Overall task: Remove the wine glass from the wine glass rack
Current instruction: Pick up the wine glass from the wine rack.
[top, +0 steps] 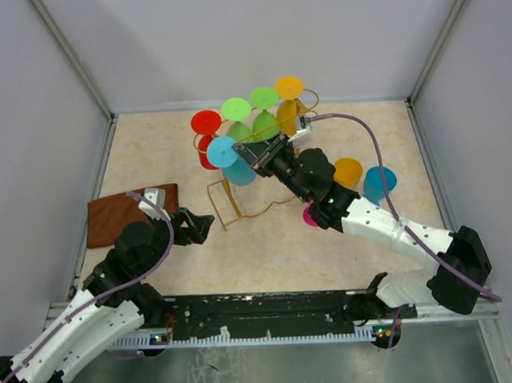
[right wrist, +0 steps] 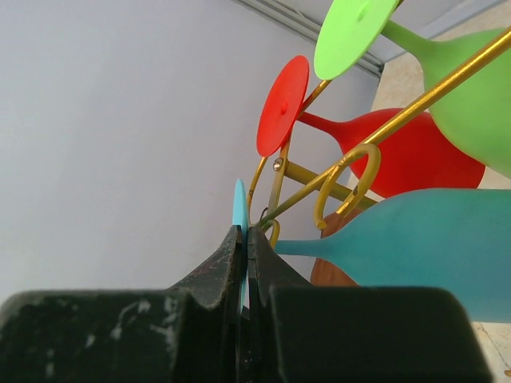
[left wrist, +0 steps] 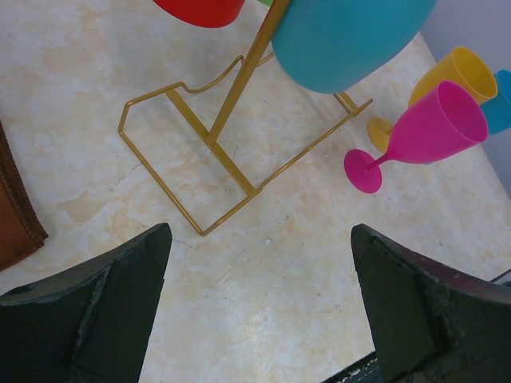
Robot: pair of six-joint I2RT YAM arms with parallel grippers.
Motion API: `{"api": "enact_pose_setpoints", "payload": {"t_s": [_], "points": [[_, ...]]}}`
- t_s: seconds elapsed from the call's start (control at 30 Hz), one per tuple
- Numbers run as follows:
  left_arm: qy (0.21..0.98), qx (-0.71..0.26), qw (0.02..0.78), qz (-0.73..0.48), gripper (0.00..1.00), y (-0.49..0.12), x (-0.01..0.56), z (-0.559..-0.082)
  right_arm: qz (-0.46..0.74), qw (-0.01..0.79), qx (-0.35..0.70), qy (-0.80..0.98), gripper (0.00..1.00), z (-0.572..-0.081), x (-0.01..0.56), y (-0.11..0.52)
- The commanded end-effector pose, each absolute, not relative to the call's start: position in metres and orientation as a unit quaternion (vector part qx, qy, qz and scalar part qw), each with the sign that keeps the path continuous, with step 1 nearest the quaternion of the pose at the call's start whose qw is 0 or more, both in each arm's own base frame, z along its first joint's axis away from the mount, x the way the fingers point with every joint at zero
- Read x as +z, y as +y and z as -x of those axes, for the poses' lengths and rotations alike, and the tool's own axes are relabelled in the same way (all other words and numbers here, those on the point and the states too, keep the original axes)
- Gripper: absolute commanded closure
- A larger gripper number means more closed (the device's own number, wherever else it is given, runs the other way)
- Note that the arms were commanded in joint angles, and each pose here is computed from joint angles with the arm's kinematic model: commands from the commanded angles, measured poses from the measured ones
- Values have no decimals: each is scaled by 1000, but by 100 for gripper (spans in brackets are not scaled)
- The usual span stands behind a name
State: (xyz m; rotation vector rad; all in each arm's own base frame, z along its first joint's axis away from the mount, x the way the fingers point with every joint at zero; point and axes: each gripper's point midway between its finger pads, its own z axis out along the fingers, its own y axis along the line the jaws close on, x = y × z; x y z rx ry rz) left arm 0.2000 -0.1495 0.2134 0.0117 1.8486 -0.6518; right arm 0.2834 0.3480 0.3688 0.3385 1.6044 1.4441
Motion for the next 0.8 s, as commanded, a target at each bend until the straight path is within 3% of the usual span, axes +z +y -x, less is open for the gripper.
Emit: {"api": "enact_pose_setpoints", "payload": {"t_s": [0.0, 0.77], "points": [[778, -284, 560, -3, 1, -151, 217, -201, -142, 475, 610, 618, 100, -277, 395, 339], [781, -293, 551, 2, 1, -154, 217, -199, -159, 467, 631, 599, 100, -265, 411, 324]]}}
